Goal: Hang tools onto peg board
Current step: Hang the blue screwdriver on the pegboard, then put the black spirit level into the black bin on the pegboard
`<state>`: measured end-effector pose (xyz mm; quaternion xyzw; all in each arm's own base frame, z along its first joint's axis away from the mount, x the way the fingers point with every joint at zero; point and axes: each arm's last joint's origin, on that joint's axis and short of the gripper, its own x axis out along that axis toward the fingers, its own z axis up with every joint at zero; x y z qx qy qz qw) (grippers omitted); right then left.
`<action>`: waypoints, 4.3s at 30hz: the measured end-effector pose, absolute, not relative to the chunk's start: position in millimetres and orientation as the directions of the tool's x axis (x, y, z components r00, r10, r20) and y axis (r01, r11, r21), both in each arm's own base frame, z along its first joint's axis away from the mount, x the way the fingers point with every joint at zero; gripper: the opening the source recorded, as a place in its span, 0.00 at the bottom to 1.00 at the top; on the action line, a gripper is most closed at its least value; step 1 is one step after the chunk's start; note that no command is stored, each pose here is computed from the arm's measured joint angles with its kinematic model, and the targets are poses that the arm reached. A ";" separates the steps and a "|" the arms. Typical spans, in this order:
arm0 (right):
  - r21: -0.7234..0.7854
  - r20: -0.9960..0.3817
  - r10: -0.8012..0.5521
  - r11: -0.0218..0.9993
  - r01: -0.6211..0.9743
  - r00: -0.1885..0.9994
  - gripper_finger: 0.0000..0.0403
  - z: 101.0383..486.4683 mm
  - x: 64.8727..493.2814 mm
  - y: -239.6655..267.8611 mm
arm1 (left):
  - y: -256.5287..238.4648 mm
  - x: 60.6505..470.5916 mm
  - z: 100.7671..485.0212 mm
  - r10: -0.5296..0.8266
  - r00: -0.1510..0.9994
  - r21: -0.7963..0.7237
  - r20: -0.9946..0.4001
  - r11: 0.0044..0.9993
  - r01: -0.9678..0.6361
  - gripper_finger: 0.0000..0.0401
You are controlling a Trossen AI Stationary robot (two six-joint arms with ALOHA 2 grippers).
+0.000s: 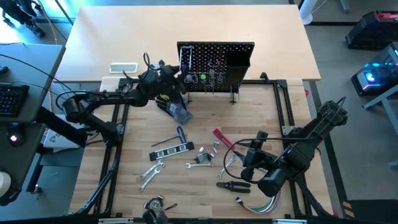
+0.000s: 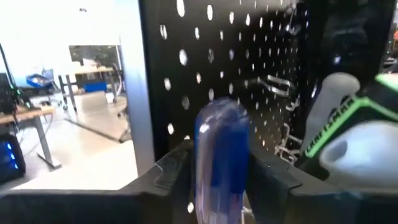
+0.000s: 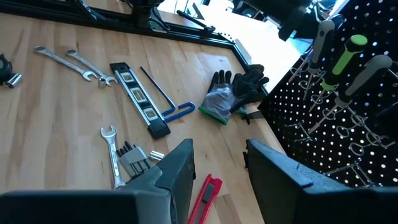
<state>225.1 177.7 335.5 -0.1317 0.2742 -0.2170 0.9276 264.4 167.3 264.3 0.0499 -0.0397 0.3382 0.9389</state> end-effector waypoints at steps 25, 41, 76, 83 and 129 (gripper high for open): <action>-0.409 -0.477 -0.530 0.840 0.357 0.701 0.35 330.7 216.5 168.9 | 142.0 238.8 296.7 0.613 0.788 0.073 0.057 0.785 -0.616 0.37; -0.320 -0.559 -0.520 0.854 0.410 0.646 0.35 324.6 212.6 166.5 | 99.7 213.7 316.6 0.527 0.849 0.086 -0.038 0.848 -0.523 0.37; -0.254 -0.779 -0.191 0.967 -0.022 0.597 0.36 210.0 392.0 106.9 | -22.8 205.9 212.3 0.013 0.657 -0.030 -0.753 0.998 -0.055 0.37; -0.200 -0.785 -0.091 0.974 -0.111 0.613 0.47 188.4 414.6 83.2 | -33.2 202.4 192.8 -0.024 0.687 -0.090 -0.726 0.994 -0.061 0.37; -0.201 -0.816 -0.049 0.958 -0.203 0.576 0.42 110.4 444.5 54.5 | -46.3 195.6 174.4 0.029 0.715 -0.055 -0.698 0.994 -0.095 0.39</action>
